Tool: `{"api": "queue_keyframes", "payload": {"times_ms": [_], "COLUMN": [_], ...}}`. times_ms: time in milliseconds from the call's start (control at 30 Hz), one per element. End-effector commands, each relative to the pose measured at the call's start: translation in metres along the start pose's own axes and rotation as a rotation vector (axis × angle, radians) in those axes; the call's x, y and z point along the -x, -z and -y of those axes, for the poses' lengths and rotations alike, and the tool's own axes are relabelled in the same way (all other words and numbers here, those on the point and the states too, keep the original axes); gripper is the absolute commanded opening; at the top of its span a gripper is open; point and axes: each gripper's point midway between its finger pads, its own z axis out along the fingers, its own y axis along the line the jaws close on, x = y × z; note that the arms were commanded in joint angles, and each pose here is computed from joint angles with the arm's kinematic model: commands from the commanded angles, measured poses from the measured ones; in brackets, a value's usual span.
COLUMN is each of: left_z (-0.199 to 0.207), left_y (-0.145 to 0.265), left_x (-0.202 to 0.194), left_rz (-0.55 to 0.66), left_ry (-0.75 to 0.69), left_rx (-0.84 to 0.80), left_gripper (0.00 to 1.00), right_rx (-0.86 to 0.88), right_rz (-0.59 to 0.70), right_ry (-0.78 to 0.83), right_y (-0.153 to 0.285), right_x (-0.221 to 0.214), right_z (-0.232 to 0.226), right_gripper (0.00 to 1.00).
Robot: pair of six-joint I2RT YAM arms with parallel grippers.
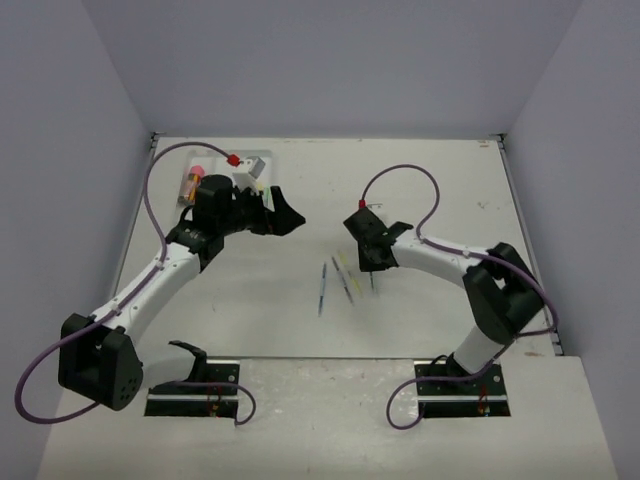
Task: Sort the stationery into containers
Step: Pick up the pen from the center of the board, then place the pen in the storage box.
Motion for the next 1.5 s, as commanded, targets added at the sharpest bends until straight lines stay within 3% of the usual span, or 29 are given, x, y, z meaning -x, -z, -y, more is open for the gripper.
{"api": "queue_keyframes", "payload": {"times_ms": [0, 67, 100, 267, 400, 433, 533, 600, 767, 833, 867, 900, 933, 1000, 1067, 1100, 1300, 1467], "left_z": [0.124, 0.148, 0.159, 0.182, 0.18, 0.18, 0.182, 0.181, 0.174, 0.153, 0.142, 0.104, 0.07, -0.033, -0.117, -0.147, -0.242, -0.272], "left_y": [0.009, 0.012, 0.014, 0.017, 0.01, 0.009, 0.007, 0.006, 0.001, -0.018, -0.033, -0.048, -0.051, -0.039, -0.006, 0.005, 0.003, -0.024], "left_x": [-0.004, -0.021, -0.024, -0.015, -0.01, -0.011, -0.015, -0.019, -0.029, -0.024, 0.008, 0.0, 0.004, 0.058, 0.094, 0.102, 0.147, 0.147], "left_rz": [0.021, -0.023, -0.016, 0.055, 0.071, 0.066, 0.044, 0.024, -0.031, -0.057, 0.014, -0.059, -0.091, -0.046, -0.054, -0.079, -0.068, -0.101], "left_ry": [-0.047, -0.066, -0.082, -0.12, -0.111, -0.108, -0.102, -0.096, -0.106, -0.107, -0.111, -0.1, -0.114, -0.153, -0.15, -0.134, -0.068, -0.104], "left_rx": [-0.691, -0.814, -0.858, -0.919, -0.881, -0.881, -0.889, -0.89, -0.859, -0.707, -0.566, -0.373, -0.184, 0.412, 0.782, 0.882, 1.074, 1.054], "left_gripper": [1.0, 1.0, 1.0, 0.93, 0.75, 0.67, 0.22, 0.0, 0.0, 0.0, 0.0, 0.0, 0.0, 0.0, 0.0, 0.0, 0.0, 0.0], "right_rx": [0.636, 1.013, 1.106, 1.173, 1.2, 1.202, 1.188, 1.155, 1.124, 1.066, 1.015, 0.933, 0.846, 0.584, 0.472, 0.471, 0.521, 0.584], "right_rz": [0.328, 0.502, 0.559, 0.578, 0.6, 0.603, 0.614, 0.633, 0.636, 0.625, 0.599, 0.614, 0.622, 0.608, 0.622, 0.64, 0.679, 0.586], "right_ry": [0.011, 0.091, 0.114, 0.149, 0.145, 0.143, 0.13, 0.09, 0.028, 0.001, -0.013, -0.052, -0.089, -0.204, -0.27, -0.277, -0.235, -0.166], "right_y": [0.116, 0.186, 0.208, 0.229, 0.24, 0.242, 0.246, 0.244, 0.241, 0.231, 0.223, 0.215, 0.204, 0.175, 0.171, 0.174, 0.188, 0.174], "right_x": [0.044, 0.035, 0.029, 0.025, 0.027, 0.028, 0.035, 0.042, 0.052, 0.056, 0.055, 0.062, 0.067, 0.068, 0.068, 0.067, 0.065, 0.049], "right_z": [-0.064, -0.087, -0.087, -0.087, -0.087, -0.087, -0.086, -0.082, -0.079, -0.075, -0.07, -0.06, -0.049, -0.007, 0.017, 0.021, 0.021, 0.001], "right_gripper": [0.0, 0.0, 0.0, 0.0, 0.0, 0.0, 0.0, 0.0, 0.0, 0.57, 0.72, 0.86, 0.92, 0.93, 0.95, 0.97, 0.99, 0.98]}}
